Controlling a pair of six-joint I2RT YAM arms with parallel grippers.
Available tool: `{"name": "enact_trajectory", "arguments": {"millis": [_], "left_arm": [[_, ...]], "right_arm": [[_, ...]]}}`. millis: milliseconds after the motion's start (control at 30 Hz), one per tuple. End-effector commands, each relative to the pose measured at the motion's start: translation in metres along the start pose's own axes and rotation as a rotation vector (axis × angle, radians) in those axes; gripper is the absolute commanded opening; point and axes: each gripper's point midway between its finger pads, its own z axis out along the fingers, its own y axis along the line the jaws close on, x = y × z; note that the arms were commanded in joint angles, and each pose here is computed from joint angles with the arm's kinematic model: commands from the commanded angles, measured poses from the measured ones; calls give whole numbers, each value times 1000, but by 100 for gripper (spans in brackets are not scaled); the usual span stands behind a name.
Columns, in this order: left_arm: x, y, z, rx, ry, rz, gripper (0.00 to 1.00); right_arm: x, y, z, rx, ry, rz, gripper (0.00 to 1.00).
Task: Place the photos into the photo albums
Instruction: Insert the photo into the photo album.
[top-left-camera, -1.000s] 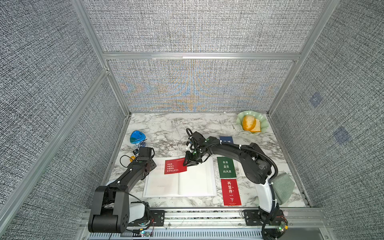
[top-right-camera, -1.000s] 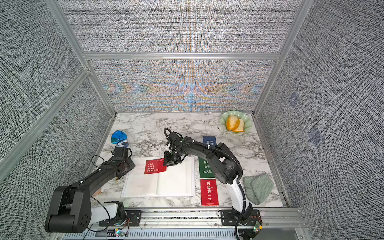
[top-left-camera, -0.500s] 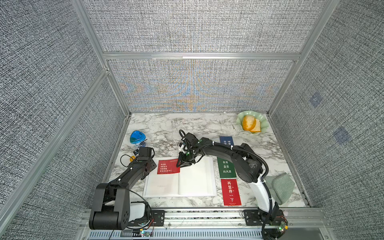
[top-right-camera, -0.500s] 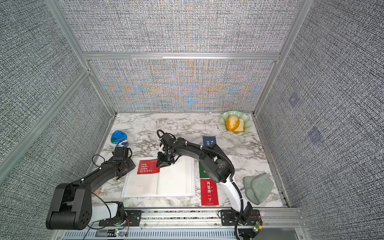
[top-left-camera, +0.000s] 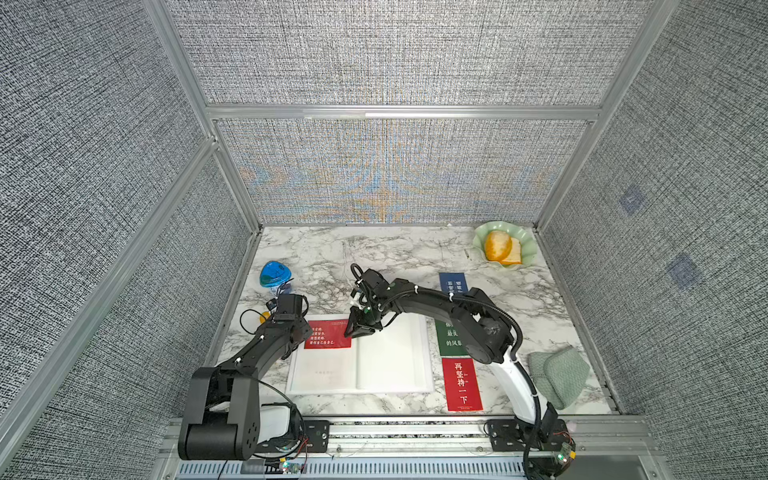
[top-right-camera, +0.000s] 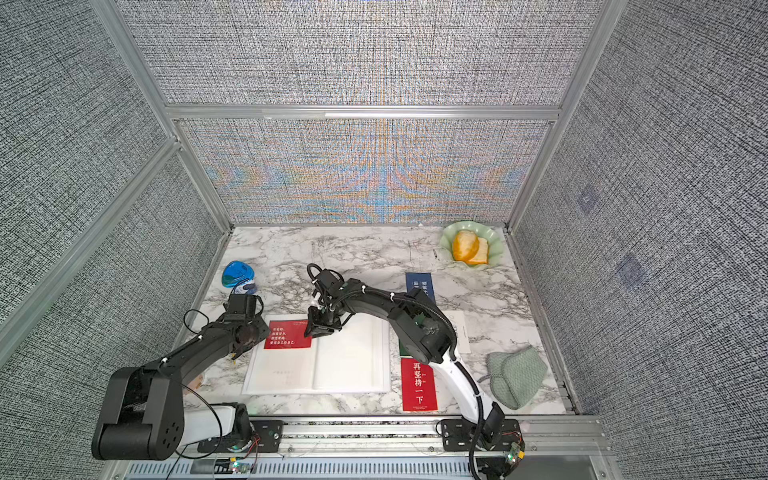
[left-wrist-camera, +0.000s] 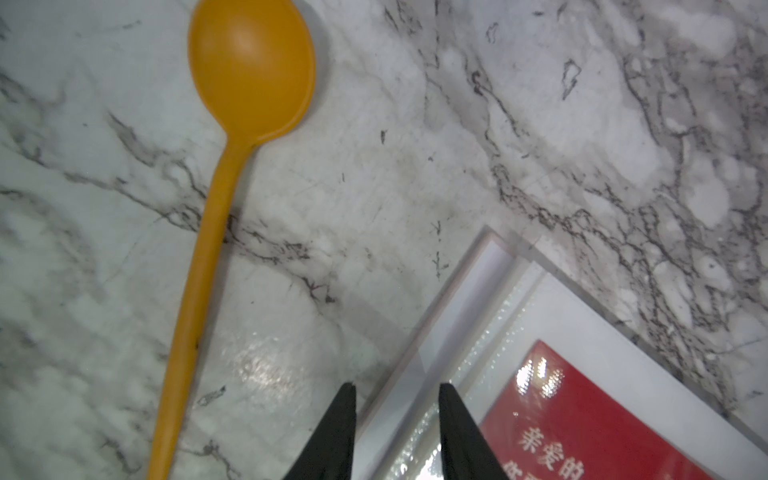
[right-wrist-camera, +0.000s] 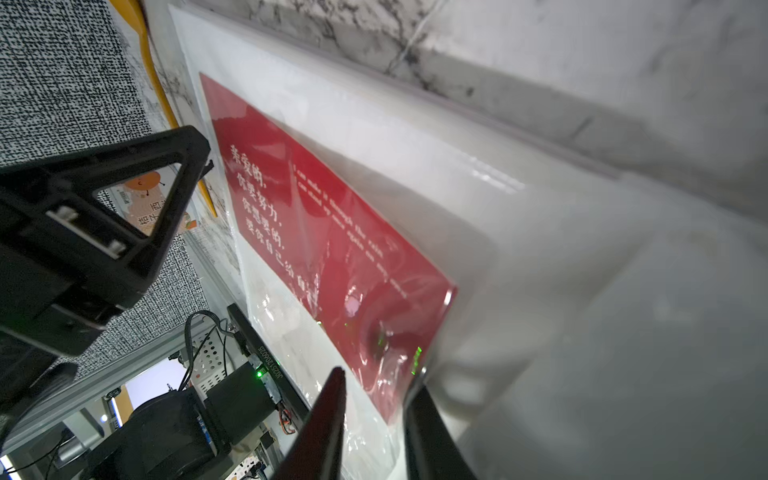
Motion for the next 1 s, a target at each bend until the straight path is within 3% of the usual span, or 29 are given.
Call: {"name": "enact_trajectory", "arguments": {"millis": [0, 267, 567, 767, 967], "left_arm": [[-2, -3, 0, 15, -7, 9, 37], [-6, -7, -5, 34, -17, 28, 37], [-32, -28, -33, 120, -93, 39, 37], [-36, -68, -48, 246, -92, 110, 40], [-12, -131, -72, 391, -69, 260, 46]], "right_arm": [[-2, 5, 1, -24, 1, 2, 27], [7, -3, -14, 7, -17, -15, 28], [13, -17, -74, 71, -125, -35, 29], [18, -50, -112, 141, -198, 12, 29], [33, -83, -148, 219, -264, 62, 29]]}}
